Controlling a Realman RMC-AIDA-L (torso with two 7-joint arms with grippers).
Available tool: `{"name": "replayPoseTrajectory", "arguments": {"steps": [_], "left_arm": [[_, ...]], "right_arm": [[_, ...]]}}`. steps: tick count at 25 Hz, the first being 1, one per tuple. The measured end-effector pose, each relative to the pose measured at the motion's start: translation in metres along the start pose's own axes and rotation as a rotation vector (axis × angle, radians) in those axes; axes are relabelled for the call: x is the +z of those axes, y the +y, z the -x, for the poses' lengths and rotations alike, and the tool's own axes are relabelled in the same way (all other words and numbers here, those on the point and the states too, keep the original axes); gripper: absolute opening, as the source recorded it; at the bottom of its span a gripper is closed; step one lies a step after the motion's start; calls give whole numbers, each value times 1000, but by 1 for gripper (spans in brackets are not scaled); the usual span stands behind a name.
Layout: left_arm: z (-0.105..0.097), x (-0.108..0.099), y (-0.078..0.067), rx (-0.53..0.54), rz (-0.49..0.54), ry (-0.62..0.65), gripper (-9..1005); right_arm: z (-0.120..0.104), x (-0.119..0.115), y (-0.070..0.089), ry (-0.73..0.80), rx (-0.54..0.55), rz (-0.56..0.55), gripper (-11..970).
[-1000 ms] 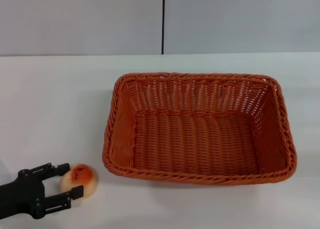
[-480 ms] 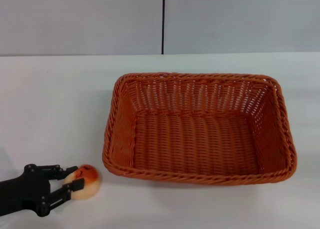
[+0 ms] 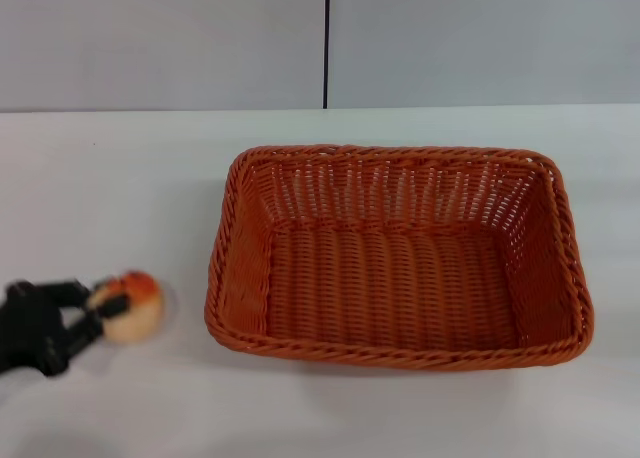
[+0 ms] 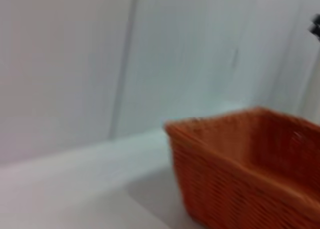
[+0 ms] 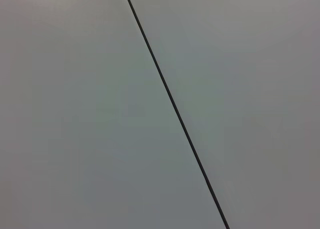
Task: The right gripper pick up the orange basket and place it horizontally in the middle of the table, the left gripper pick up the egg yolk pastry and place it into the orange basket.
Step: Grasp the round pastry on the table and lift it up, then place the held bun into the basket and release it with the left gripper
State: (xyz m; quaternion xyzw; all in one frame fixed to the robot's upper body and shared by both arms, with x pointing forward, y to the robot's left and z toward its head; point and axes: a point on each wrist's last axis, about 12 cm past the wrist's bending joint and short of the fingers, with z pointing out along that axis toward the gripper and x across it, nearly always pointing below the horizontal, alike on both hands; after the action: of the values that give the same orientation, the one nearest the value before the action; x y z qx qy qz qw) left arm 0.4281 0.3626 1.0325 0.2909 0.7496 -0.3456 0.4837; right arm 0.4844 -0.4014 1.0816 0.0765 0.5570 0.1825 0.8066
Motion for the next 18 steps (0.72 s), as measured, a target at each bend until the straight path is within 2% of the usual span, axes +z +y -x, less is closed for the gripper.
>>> {"name": "replayPoseTrajectory", "arguments": {"steps": [3,4,5,6,7,8,10,11,12,13,18], "left_arm": [[2,-3,3,0,33,-27,168],[8,-13,11,8,143,-117,165],[11,-16,14,15,189,-169,161],[11,-16,14,15,189,-169,158],[21,-15,17,31,244,-287,155],[24,-13,17,34,245,-310,152],[35,-5,19,45,237,-381,146],[42,4,20,45,215,-417,143],[54,21,21,44,168,-466,133],[54,21,21,44,168,-466,123],[80,71,16,39,6,-534,83]], "right_arm": [[0,0,0,0,-1,-1,586],[0,0,0,0,-1,-1,586],[0,0,0,0,-1,-1,586],[0,0,0,0,-1,-1,586],[0,-1,0,1,0,-1,586],[0,-1,0,1,0,-1,586],[-1,-1,0,1,1,-1,586],[-1,-1,1,1,1,-1,586],[-1,-1,1,1,1,-1,586],[-1,-1,1,2,2,-1,586],[-3,-2,2,4,10,-4,586]]}}
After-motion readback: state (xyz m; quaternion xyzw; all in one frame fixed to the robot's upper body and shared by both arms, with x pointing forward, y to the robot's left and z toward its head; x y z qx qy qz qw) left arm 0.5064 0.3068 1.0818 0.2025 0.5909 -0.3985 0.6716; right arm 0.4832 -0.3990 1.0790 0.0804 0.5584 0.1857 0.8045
